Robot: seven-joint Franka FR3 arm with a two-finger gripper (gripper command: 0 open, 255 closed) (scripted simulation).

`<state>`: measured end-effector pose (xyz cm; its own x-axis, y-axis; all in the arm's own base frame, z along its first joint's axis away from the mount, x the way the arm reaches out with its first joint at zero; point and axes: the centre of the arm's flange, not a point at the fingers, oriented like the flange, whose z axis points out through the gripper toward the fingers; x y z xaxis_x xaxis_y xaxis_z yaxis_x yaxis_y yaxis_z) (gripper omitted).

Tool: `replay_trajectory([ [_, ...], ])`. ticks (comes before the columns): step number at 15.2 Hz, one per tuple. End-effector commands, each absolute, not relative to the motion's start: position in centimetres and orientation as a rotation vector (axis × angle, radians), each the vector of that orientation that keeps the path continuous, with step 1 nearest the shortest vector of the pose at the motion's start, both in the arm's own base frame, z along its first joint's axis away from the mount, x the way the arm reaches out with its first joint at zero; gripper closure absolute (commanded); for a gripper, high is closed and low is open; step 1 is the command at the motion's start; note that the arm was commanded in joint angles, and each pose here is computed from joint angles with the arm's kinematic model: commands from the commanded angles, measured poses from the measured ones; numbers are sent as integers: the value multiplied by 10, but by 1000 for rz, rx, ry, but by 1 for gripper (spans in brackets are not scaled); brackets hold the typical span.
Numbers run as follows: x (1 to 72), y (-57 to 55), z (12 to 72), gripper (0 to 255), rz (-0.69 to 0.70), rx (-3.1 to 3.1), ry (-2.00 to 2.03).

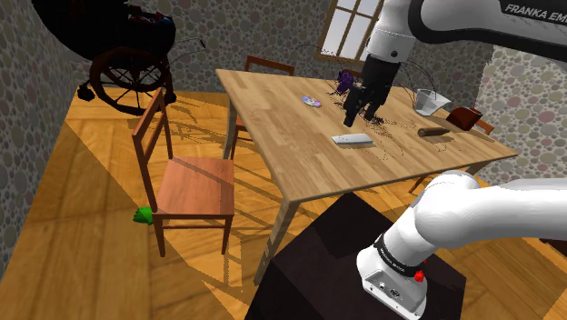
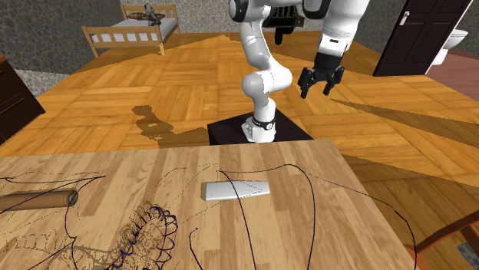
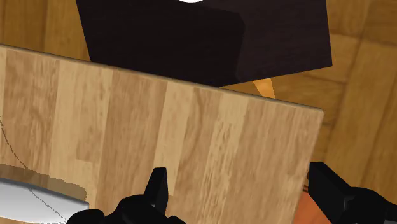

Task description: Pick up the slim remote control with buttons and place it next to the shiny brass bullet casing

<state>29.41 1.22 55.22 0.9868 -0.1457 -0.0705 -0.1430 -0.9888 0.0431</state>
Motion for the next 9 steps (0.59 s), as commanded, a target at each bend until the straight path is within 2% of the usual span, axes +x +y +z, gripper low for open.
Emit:
replay_trajectory([
  [1, 294, 12, 552, 0, -114, 3093, -225],
  [9, 267, -79, 508, 0, -90, 3094, 292],
])
